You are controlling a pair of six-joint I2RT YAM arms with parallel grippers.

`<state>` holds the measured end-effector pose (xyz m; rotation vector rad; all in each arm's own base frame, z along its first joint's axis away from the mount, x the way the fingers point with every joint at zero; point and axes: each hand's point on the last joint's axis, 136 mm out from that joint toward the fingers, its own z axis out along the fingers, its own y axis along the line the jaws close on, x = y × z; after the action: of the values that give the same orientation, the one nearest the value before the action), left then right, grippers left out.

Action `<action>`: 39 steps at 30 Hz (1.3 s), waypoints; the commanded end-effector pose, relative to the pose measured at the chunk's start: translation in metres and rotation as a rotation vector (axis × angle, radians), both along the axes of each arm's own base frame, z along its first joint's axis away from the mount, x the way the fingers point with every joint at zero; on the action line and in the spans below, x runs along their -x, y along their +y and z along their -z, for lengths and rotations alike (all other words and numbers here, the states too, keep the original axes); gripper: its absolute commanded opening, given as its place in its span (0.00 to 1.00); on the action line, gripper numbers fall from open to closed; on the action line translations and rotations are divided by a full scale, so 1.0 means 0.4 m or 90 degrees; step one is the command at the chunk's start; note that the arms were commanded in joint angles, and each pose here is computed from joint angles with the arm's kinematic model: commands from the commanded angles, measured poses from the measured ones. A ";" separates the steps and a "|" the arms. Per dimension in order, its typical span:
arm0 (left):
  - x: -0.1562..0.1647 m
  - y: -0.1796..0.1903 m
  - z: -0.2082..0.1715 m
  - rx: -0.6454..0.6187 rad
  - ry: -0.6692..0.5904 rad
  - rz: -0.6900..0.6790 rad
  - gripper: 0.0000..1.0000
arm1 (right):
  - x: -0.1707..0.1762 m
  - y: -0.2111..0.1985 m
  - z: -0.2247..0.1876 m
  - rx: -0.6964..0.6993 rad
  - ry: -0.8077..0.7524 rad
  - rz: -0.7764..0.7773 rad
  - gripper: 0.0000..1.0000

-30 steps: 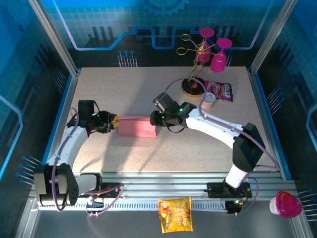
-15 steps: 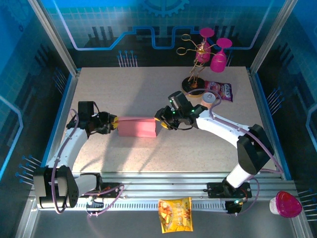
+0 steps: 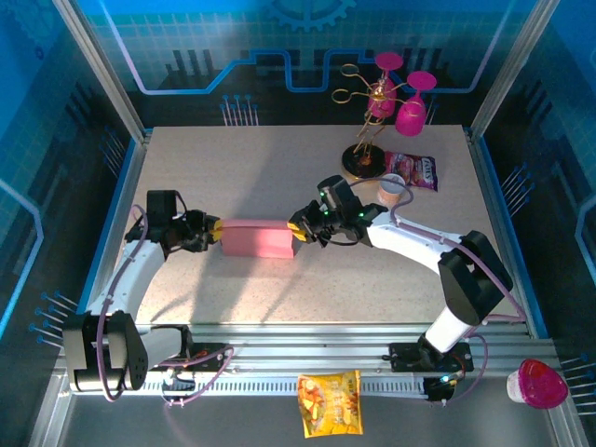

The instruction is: Fold the paper box

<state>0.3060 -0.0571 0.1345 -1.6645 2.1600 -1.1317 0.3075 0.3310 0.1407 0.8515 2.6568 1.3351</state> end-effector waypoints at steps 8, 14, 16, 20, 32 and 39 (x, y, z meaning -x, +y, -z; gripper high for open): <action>0.077 -0.011 0.076 0.011 0.076 0.011 0.11 | 0.087 -0.064 0.162 0.087 0.108 -0.018 0.02; 0.072 -0.051 0.063 0.035 -0.001 0.066 0.01 | 0.069 -0.070 0.128 0.132 0.026 -0.085 0.03; 0.081 -0.070 0.058 0.038 -0.028 0.091 0.01 | 0.059 -0.067 0.102 0.176 -0.046 -0.160 0.04; 0.107 -0.099 0.050 0.043 -0.097 0.115 0.07 | 0.093 -0.075 0.093 0.273 -0.151 -0.322 0.06; 0.289 -0.149 0.170 0.050 -0.047 0.157 0.32 | 0.211 -0.207 0.202 0.334 -0.166 -0.380 0.20; 0.280 -0.133 0.096 0.004 -0.064 0.168 0.38 | 0.173 -0.231 0.107 0.370 -0.221 -0.335 0.30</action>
<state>0.1930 -0.1107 0.0740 -1.3732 2.3341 -1.2903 0.2236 0.2414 0.0625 -0.1281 2.9191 0.6166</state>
